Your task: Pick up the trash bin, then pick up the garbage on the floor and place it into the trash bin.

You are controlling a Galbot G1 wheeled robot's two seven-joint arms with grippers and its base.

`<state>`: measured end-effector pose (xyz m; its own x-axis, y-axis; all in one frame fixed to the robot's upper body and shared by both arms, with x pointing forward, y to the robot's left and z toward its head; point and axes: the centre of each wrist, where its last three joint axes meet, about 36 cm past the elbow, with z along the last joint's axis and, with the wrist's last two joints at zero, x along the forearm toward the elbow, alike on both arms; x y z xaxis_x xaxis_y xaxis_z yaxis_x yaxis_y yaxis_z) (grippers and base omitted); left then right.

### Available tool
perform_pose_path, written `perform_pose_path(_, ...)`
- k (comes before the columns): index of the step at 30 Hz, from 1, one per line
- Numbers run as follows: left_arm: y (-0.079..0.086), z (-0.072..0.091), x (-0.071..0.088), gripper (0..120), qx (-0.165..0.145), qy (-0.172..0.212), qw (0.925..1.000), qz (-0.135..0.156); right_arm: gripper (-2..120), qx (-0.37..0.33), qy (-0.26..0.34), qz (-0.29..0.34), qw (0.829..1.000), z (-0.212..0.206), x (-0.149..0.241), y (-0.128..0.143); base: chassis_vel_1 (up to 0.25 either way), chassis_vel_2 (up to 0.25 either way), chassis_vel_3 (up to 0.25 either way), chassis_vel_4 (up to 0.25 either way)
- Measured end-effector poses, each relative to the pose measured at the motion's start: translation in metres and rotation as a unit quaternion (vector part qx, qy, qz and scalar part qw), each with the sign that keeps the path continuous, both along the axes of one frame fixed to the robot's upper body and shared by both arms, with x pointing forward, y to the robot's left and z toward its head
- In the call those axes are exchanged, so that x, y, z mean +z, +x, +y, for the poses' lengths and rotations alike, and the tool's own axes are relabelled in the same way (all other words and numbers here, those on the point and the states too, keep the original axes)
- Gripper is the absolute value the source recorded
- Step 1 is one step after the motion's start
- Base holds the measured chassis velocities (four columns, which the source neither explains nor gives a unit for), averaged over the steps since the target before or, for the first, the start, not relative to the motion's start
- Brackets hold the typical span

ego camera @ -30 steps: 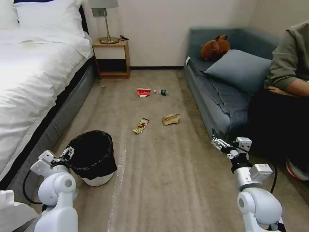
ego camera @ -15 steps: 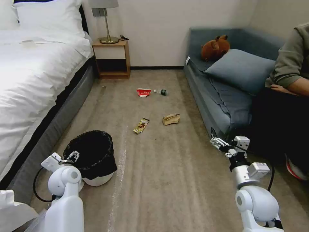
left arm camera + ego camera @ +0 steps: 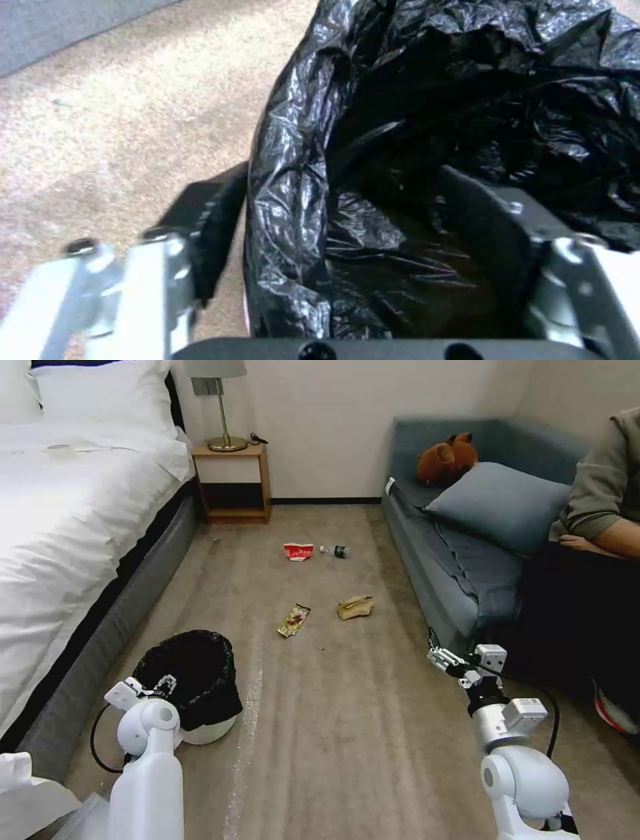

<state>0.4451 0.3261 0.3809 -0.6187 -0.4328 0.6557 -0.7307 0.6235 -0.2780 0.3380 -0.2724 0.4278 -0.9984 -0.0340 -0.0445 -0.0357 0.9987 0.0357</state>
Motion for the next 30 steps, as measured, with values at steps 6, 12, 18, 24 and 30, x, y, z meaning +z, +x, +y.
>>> perform_pose_path(6,-0.002,-0.002,-0.004,46,0.001,-0.004,1.0,0.002,100,0.0,0.002,0.002,1.0,0.001,-0.005,0.0,0.0,0.0,0.0,0.0)
perform_pose_path(12,-0.006,-0.002,-0.007,26,0.003,-0.007,0.9999,0.006,100,0.0,0.003,0.002,1.0,0.002,-0.006,0.001,0.0,0.0,0.0,0.0)
perform_pose_path(18,-0.009,-0.001,-0.01,3,0.003,-0.009,0.9999,0.008,100,0.001,0.004,0.001,1.0,0.003,-0.006,0.002,0.0,0.0,0.0,0.0)
perform_pose_path(24,-0.011,-0.001,-0.01,3,0.003,-0.012,0.9999,0.008,100,0.008,0.003,0.0,1.0,0.002,-0.004,0.001,0.0,0.0,0.0,0.0)
perform_pose_path(30,-0.017,-0.001,-0.009,3,0.002,-0.01,0.9999,0.007,100,0.006,0.002,-0.002,1.0,0.001,-0.005,-0.001,0.0,0.0,0.0,0.0)
